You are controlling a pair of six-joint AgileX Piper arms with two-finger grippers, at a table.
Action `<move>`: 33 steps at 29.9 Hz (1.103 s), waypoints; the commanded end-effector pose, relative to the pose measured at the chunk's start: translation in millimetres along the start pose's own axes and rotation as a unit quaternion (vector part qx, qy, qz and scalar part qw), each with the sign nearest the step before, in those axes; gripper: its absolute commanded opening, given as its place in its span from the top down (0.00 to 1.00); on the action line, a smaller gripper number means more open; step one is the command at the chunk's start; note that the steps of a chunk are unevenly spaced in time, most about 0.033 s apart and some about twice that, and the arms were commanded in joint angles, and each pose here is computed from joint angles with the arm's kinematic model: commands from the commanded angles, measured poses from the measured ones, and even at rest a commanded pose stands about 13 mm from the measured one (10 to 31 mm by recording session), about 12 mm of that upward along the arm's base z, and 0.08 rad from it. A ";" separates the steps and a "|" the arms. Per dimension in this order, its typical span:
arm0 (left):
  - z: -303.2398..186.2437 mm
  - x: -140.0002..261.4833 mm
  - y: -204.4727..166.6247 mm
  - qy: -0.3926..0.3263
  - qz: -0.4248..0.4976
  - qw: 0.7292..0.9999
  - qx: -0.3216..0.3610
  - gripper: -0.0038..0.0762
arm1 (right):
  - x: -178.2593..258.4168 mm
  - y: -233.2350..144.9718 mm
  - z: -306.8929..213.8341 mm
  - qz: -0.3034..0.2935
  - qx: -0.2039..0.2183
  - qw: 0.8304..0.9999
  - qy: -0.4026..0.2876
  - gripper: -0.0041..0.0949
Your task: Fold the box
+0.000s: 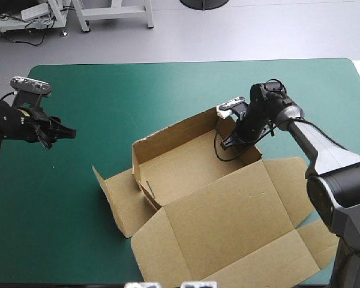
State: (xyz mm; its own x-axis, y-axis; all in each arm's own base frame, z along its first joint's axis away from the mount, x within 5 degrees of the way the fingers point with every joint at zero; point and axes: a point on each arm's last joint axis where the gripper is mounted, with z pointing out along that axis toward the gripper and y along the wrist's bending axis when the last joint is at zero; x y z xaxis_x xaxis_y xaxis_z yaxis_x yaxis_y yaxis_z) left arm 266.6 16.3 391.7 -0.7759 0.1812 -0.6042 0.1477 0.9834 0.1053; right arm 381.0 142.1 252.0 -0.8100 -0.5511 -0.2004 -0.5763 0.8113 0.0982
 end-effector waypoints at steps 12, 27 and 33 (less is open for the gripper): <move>-25.1 -8.4 10.4 -0.066 -0.025 0.995 -0.074 0.56 | 21.0 1.0 -192.9 0.021 0.039 0.966 -0.256 0.98; -38.7 -14.9 -1.3 -0.131 -0.040 0.990 -0.015 0.55 | 95.6 -10.3 -288.5 0.067 0.001 0.906 -0.419 0.98; -16.6 -22.6 -29.3 -0.110 -0.030 0.980 0.163 0.55 | 91.1 -6.8 -288.6 0.059 -0.034 0.899 -0.432 0.98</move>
State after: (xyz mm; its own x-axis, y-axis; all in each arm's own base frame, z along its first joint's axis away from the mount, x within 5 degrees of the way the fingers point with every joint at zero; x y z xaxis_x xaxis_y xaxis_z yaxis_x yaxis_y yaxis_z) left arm 266.3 0.3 403.5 -0.6991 0.1100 -0.7065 0.2027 0.9781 -0.0483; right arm 297.2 23.4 493.3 -0.5570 -0.1131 -0.8228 -0.4664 0.8623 0.1973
